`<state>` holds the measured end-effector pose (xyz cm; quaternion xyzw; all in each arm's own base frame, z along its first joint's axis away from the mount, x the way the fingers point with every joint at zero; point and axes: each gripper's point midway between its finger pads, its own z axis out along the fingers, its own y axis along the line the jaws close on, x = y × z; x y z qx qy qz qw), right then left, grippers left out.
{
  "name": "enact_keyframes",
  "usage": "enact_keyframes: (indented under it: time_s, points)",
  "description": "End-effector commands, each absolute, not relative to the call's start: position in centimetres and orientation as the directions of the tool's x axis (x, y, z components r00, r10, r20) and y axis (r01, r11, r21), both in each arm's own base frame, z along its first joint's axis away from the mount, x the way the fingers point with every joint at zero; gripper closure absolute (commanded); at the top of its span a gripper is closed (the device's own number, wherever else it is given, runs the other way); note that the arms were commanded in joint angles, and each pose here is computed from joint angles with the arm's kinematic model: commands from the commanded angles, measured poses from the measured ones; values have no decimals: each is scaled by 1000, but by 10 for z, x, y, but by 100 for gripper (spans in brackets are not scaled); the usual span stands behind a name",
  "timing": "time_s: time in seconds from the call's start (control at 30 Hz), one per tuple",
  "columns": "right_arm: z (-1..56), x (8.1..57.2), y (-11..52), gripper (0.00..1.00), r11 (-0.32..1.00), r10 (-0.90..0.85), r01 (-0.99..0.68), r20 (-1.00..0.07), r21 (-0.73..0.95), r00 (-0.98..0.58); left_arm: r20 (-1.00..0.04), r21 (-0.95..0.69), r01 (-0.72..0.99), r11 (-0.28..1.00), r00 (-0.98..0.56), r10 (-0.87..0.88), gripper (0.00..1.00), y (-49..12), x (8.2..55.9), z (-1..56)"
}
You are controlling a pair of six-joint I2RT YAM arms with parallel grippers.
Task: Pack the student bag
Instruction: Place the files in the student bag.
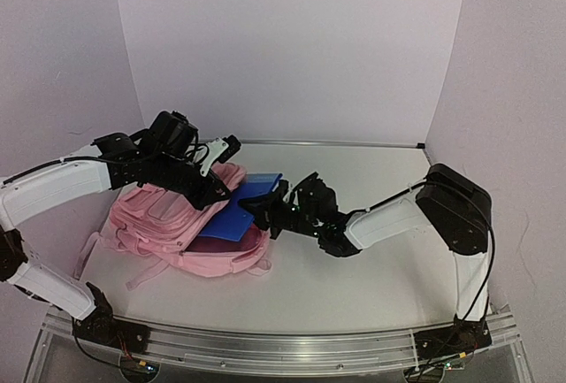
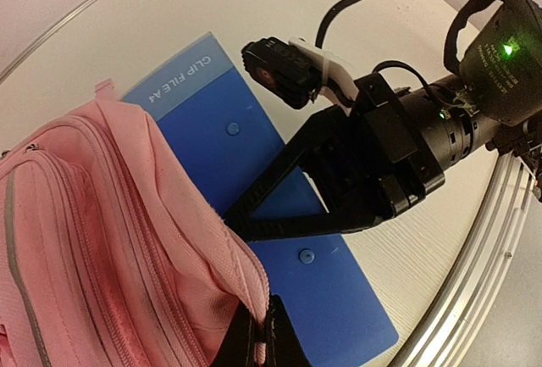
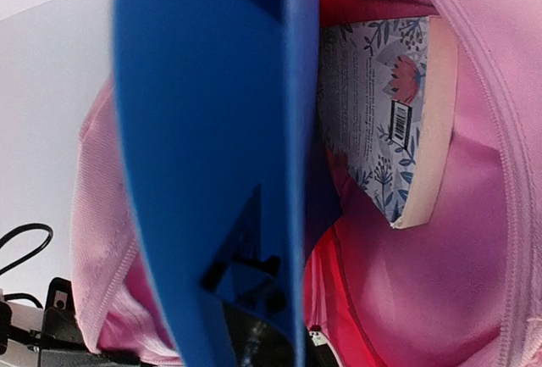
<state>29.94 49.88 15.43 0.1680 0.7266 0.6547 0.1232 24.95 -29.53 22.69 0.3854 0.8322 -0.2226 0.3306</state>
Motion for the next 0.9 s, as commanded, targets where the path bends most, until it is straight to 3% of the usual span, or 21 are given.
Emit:
enact_keyframes:
  time_s: [0.0,0.3,0.87]
  points:
    - [139,293,526,100,131,381,61,7,990,-924,-925,-142,915,379,-259,279,100,-350,240,340]
    - [77,293,512,100,227,511,175,35,958,-859,-938,-159,930,332,-247,243,100,-353,232,356]
    - [80,299,566,100,237,460,88,-32,967,-887,-914,-277,950,143,-306,265,100,-374,207,354]
